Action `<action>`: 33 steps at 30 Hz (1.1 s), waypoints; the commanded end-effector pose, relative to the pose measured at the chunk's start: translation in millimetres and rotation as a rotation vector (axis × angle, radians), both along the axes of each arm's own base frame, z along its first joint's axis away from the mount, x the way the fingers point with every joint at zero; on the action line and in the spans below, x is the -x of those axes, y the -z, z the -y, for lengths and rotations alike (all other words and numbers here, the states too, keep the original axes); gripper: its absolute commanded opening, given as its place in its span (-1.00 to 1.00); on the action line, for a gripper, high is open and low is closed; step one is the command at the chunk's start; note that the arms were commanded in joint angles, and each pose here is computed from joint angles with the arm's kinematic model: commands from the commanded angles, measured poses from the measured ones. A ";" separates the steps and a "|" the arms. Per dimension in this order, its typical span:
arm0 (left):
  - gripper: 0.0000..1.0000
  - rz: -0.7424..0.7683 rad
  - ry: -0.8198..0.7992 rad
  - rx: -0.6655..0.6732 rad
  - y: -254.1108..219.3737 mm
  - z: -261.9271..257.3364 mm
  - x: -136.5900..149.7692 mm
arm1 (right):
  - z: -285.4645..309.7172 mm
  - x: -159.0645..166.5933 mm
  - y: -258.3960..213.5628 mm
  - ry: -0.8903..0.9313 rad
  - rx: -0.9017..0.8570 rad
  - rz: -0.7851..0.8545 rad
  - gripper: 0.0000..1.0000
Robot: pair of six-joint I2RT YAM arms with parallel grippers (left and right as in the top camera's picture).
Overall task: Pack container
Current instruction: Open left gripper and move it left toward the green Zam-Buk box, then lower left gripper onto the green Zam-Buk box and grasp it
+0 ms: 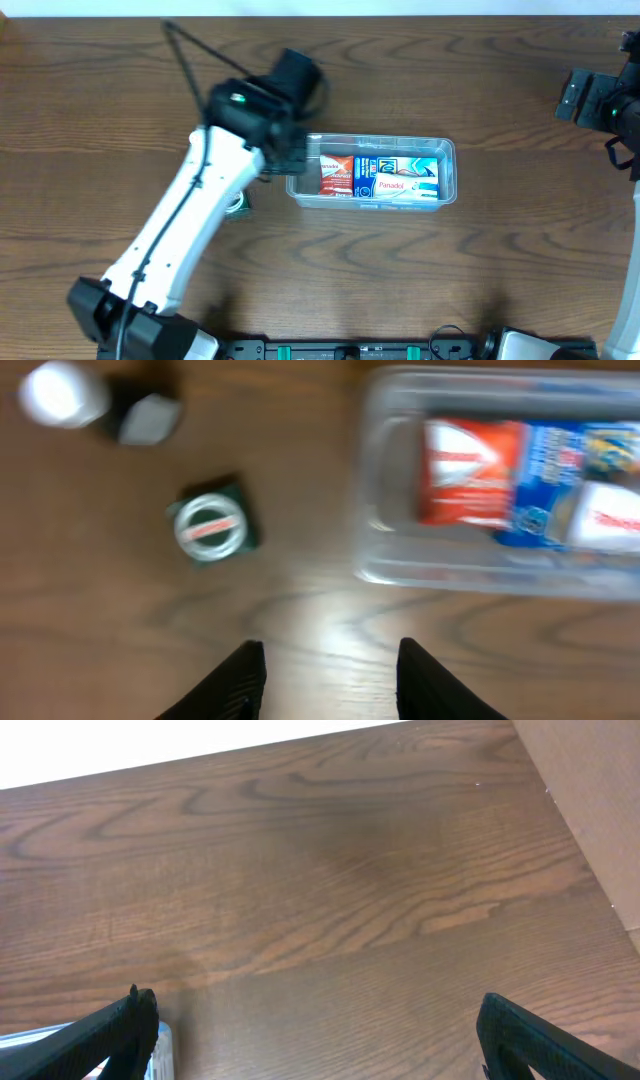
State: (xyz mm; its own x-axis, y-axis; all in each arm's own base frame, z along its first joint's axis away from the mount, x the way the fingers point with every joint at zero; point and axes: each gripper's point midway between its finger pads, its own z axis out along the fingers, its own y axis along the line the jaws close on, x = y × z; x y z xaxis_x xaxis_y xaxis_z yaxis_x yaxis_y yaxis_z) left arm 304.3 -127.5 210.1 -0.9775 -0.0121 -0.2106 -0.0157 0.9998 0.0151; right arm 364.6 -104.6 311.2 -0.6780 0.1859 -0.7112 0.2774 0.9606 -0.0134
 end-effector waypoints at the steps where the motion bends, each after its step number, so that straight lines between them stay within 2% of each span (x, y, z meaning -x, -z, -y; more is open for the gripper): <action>1: -0.12 -0.051 -0.159 -0.030 13.7 -31.9 0.9 | 2.8 0.5 0.3 0.020 -0.010 0.002 0.98; 8: 0.14 -0.172 -0.294 -0.069 78.3 -64.6 17.1 | 2.9 0.5 0.3 0.021 -0.010 0.001 0.98; 17: 0.35 -0.189 -0.362 0.010 151.6 -75.9 22.5 | 2.8 0.5 0.3 0.020 -0.010 0.002 0.98; 25: 0.63 -0.182 -0.272 0.048 172.1 -90.4 20.8 | 2.8 0.5 0.3 0.020 -0.010 0.002 0.99; 33: 0.71 -0.131 -0.202 0.064 175.4 -86.8 8.6 | 2.9 0.5 0.3 0.021 -0.010 0.001 0.98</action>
State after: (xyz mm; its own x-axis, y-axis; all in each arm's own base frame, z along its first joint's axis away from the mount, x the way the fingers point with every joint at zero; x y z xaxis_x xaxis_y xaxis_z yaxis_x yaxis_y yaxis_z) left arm 296.0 -40.0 36.5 -0.9611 -0.2653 -0.0771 -0.2638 0.9641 -0.0294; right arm 364.6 -104.6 311.1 -0.6782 0.1859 -0.7109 0.2774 0.9606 -0.0134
